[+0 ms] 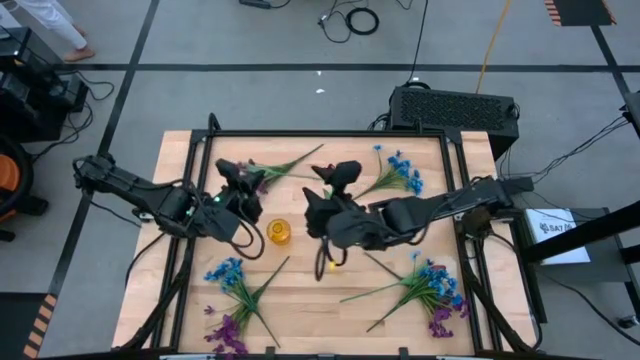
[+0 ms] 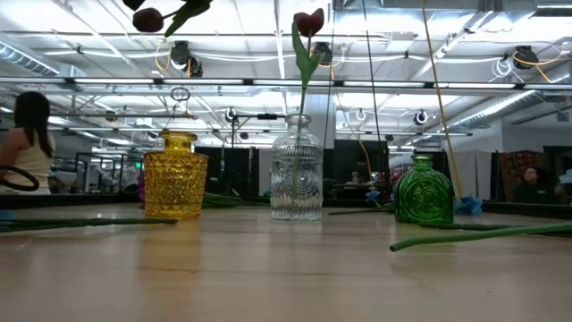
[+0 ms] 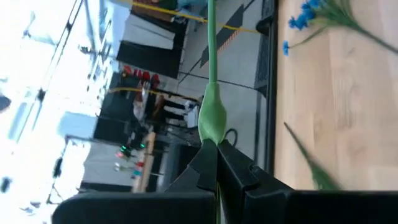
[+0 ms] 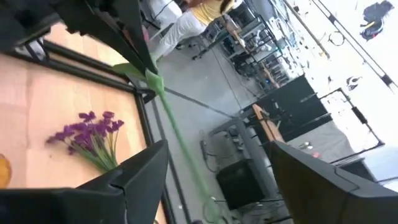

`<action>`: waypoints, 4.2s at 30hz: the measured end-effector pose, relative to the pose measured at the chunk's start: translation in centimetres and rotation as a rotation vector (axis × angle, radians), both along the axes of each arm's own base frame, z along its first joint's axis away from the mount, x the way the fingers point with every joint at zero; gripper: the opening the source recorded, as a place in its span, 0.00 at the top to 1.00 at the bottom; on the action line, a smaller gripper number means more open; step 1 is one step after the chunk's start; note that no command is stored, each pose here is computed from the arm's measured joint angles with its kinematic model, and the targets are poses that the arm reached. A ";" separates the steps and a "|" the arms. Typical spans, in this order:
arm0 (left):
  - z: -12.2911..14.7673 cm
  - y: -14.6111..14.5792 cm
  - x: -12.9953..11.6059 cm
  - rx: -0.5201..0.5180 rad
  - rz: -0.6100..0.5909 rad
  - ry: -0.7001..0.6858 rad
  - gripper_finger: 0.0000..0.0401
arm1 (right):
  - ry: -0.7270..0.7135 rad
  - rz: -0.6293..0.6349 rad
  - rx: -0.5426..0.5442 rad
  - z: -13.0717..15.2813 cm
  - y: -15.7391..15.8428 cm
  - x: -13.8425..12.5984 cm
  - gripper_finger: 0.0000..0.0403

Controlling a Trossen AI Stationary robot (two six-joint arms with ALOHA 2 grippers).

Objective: Sort flowers into vase by color
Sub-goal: Put the top red tulip into the transparent vase

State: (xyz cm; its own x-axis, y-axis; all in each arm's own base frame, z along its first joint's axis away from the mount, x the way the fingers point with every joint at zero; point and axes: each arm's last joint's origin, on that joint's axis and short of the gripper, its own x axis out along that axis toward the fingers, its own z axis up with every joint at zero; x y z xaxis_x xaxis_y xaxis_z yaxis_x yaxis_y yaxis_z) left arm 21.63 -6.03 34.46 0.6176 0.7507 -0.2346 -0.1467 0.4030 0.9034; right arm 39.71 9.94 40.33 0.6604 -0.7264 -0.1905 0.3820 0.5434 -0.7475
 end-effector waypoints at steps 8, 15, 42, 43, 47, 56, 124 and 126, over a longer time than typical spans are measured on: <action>-0.7 -0.9 0.6 0.088 0.033 0.038 1.00 | 0.100 -0.030 -0.049 -2.8 -1.1 2.8 0.41; -0.7 -1.6 0.3 0.093 0.005 0.033 1.00 | 0.108 -0.066 -0.040 -3.8 -2.3 3.7 0.49; -0.6 -1.9 0.3 0.119 -0.015 0.057 0.55 | 0.094 -0.014 0.002 -3.7 -1.9 3.7 1.00; -0.6 -2.0 0.3 0.120 -0.017 0.058 0.51 | 0.095 -0.012 0.002 -3.8 -1.8 3.6 1.00; -0.5 -2.6 0.1 0.137 -0.036 0.051 0.37 | 0.108 -0.008 0.001 -3.9 -1.6 3.5 1.00; 1.7 -4.9 -1.1 0.171 0.004 -0.098 0.12 | 0.128 -0.030 0.033 -4.4 -1.6 3.0 1.00; 2.5 -6.4 9.5 -0.937 -0.785 -0.669 0.31 | -0.890 0.743 0.494 -11.7 4.7 -4.8 1.00; 2.6 -6.5 9.2 -0.935 -0.789 -0.653 0.35 | -0.893 0.734 0.484 -11.3 4.8 -5.1 1.00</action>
